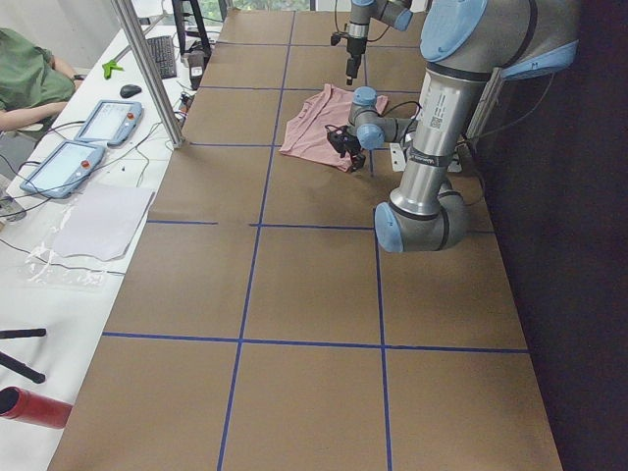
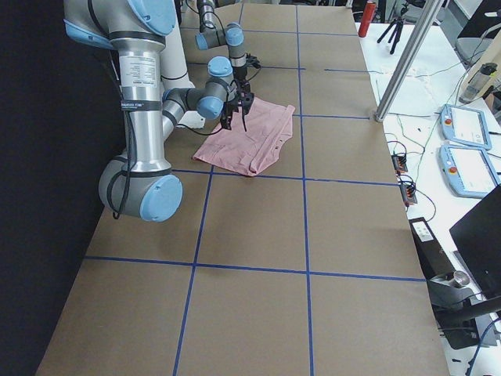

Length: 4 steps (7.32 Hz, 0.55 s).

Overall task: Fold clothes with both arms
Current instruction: 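Drag the shirt nearer with the right gripper while the left grasps another corner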

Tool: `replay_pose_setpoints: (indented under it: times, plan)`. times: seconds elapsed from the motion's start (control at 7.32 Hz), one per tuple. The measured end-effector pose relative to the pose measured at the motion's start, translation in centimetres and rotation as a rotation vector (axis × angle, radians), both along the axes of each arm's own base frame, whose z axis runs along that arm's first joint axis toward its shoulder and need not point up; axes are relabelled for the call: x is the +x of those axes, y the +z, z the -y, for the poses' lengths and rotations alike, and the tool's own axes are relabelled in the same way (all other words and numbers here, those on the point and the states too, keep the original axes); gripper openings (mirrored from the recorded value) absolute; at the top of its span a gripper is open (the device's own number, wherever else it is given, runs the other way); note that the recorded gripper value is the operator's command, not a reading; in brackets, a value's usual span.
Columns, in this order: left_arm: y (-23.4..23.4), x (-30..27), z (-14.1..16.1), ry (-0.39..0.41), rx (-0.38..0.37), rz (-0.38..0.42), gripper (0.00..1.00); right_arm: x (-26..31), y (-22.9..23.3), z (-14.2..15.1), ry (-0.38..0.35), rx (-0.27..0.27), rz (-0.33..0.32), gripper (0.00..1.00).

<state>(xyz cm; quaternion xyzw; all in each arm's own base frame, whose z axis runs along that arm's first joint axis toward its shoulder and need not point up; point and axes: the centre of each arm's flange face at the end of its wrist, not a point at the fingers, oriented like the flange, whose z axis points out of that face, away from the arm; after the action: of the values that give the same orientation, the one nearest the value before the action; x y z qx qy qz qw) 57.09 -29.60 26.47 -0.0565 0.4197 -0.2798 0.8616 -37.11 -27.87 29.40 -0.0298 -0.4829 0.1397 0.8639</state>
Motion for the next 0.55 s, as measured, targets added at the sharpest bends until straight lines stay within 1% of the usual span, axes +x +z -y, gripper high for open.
replay_pose_setpoints:
  times: [0.14, 0.27, 0.55]
  plan:
    - [0.06, -0.22, 0.44, -0.007, 0.001, 0.001, 0.18, -0.02, -0.06, 0.01, 0.000, 0.000, 0.001, 1.00]
    - [0.11, -0.39, 0.78, -0.013, 0.002, 0.002, 0.00, -0.04, -0.08, 0.00, -0.001, 0.000, 0.001, 1.00]
    - [0.02, -0.71, 1.28, -0.016, 0.010, 0.001, 0.00, -0.07, -0.08, -0.01, -0.001, 0.000, 0.001, 1.00]
